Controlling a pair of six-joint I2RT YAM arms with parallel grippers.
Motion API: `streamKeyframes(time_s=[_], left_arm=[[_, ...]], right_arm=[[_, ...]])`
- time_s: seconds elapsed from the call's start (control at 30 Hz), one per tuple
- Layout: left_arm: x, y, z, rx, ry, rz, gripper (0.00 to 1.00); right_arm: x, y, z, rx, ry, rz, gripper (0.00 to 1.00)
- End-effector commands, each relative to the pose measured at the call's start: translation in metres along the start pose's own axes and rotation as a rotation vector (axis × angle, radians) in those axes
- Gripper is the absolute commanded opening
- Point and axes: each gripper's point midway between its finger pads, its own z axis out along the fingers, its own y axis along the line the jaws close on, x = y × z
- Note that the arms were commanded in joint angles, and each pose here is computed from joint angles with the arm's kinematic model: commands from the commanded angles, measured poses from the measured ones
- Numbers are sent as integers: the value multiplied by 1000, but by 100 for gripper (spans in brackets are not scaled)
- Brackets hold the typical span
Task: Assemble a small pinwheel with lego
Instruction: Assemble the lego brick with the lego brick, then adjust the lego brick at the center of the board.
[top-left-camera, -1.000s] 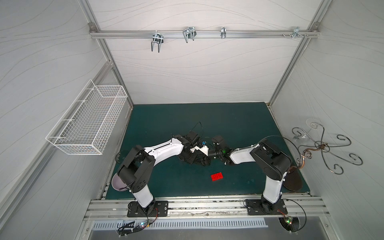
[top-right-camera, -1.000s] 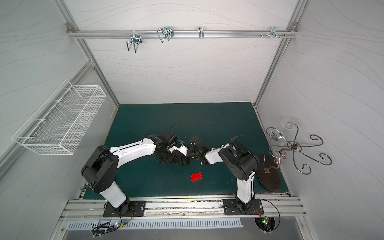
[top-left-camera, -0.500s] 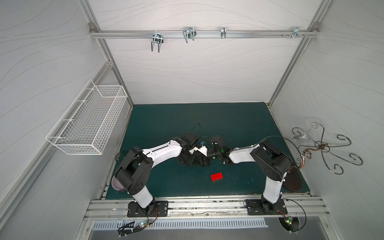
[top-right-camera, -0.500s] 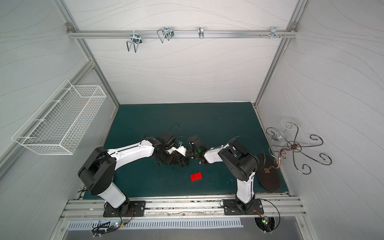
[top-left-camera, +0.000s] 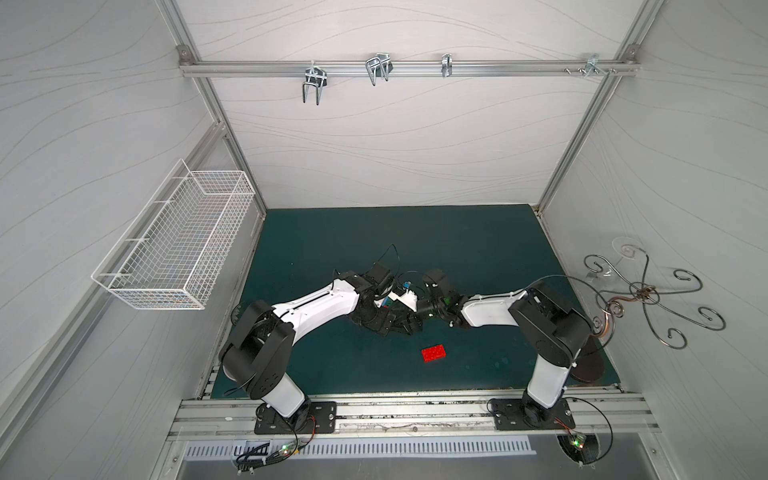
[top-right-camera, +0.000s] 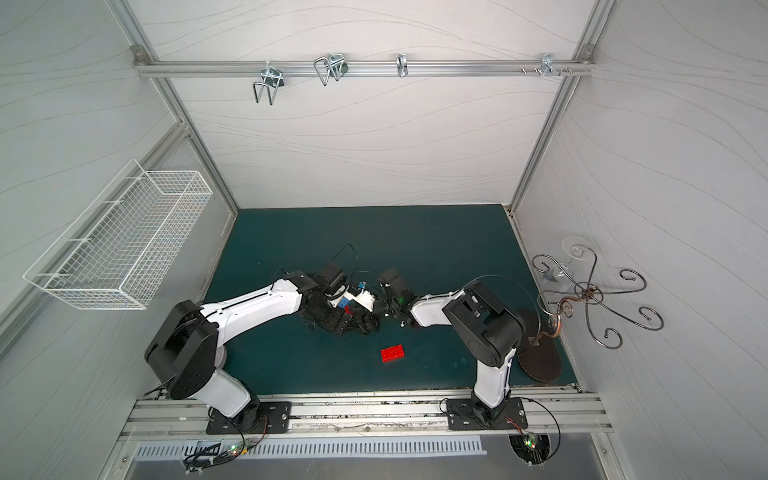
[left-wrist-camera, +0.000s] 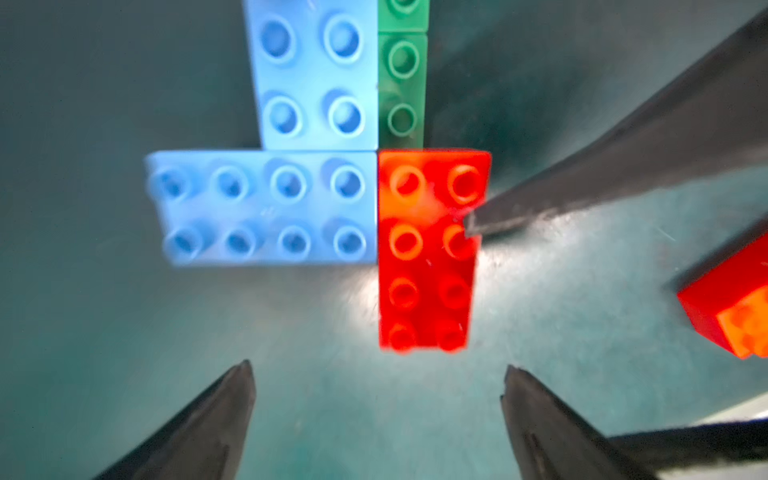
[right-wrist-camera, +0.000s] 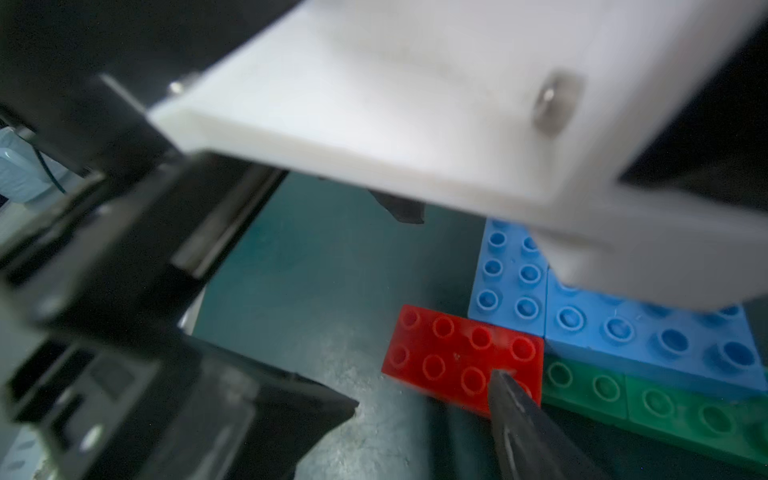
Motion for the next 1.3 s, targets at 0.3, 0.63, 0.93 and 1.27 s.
streamKeyframes(time_s=[0.3, 0.63, 0.93, 1.27], left_arm=[[-58, -13, -95, 131, -362, -73, 100], [-60, -43, -116, 370, -466, -111, 100], [-36, -36, -103, 364, -462, -157, 100], [-30, -18, -98, 263, -461, -164, 100]], right_arm=[[-24, -7, -51, 155, 3, 231, 72], [45, 85, -129, 213, 378, 764, 68], [102, 125, -126, 192, 473, 1020, 64], [118, 97, -109, 227, 566, 1043, 69]])
